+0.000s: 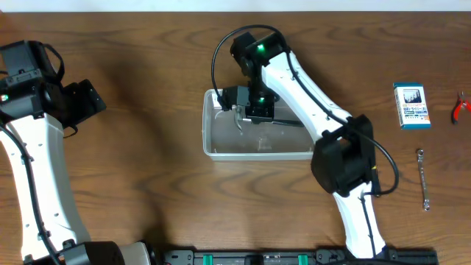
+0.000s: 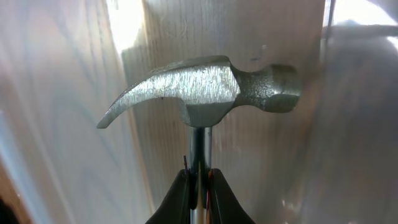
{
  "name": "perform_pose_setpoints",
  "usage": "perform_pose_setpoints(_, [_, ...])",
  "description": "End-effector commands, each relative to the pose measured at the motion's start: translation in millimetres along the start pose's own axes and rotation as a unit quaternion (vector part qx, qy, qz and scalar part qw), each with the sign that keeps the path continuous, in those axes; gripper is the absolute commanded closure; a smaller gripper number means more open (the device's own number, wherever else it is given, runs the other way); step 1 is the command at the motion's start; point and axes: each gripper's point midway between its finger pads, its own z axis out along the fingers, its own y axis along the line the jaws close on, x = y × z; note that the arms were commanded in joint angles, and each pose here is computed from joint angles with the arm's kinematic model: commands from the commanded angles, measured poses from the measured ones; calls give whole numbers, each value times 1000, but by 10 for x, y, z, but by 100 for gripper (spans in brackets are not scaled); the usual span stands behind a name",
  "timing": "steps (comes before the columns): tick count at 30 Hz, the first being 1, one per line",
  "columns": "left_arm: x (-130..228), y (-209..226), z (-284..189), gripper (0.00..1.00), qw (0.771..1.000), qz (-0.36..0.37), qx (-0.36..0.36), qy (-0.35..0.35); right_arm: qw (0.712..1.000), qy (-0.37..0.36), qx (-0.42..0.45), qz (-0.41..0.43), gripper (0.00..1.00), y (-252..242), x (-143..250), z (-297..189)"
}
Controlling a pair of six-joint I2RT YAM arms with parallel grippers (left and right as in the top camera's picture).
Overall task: Pack container
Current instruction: 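Lower the hammer into the container and open the right gripper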
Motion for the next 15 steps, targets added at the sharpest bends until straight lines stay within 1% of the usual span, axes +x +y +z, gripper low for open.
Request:
perform_pose_setpoints(1, [-52, 19, -67, 2, 1000, 0, -2, -13, 1000, 3, -20, 3, 99, 20, -35, 162])
perform_pose_setpoints(15, [-52, 19, -67, 2, 1000, 0, -2, -13, 998, 12, -61, 15, 99, 40, -41, 484])
